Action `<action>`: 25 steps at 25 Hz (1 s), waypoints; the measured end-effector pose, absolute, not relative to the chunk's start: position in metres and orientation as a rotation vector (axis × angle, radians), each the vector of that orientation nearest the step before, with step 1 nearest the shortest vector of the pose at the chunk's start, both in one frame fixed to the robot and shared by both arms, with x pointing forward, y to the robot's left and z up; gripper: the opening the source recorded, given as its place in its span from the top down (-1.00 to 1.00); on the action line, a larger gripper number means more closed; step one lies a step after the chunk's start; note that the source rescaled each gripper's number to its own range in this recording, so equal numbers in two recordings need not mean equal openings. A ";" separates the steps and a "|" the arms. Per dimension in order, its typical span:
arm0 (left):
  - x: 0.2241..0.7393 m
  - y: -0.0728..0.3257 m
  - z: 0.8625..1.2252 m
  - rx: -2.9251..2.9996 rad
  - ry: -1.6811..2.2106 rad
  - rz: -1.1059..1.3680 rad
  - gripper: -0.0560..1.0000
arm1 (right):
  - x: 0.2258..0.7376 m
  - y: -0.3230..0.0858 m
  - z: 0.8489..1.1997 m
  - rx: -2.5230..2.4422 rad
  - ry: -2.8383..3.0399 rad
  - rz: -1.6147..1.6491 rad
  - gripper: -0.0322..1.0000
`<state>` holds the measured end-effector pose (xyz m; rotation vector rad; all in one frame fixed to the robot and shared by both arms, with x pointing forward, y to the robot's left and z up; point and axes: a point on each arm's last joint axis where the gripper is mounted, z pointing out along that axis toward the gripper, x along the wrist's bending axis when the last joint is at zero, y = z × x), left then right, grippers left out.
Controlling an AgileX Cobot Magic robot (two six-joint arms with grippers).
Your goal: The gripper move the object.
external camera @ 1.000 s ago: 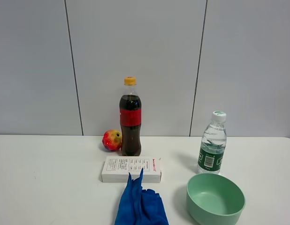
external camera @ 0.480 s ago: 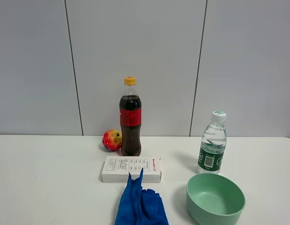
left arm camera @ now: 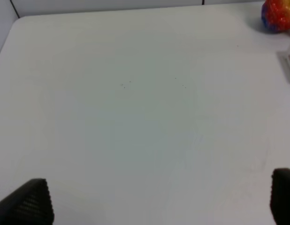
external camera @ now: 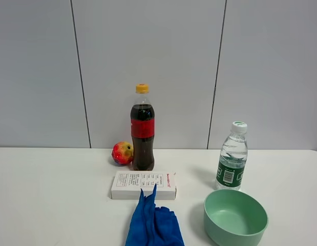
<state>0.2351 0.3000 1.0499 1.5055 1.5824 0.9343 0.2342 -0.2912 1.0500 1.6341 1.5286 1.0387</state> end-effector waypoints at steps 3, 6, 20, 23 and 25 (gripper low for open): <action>0.235 0.301 1.050 1.510 1.583 0.945 -0.70 | 0.234 -0.291 1.050 1.634 1.529 1.039 -1.00; 0.235 0.301 1.050 1.512 1.585 0.953 -0.70 | 0.234 -0.291 1.050 1.634 1.529 1.039 -1.00; 0.235 0.300 1.050 1.549 1.553 0.962 -0.70 | 0.234 -0.291 1.050 1.634 1.529 1.039 -1.00; 0.235 0.300 1.050 1.549 1.553 0.962 -0.69 | 0.234 -0.291 1.050 1.634 1.529 1.039 -1.00; 0.235 0.300 1.050 1.549 1.553 0.962 -0.69 | 0.234 -0.291 1.050 1.634 1.529 1.039 -1.00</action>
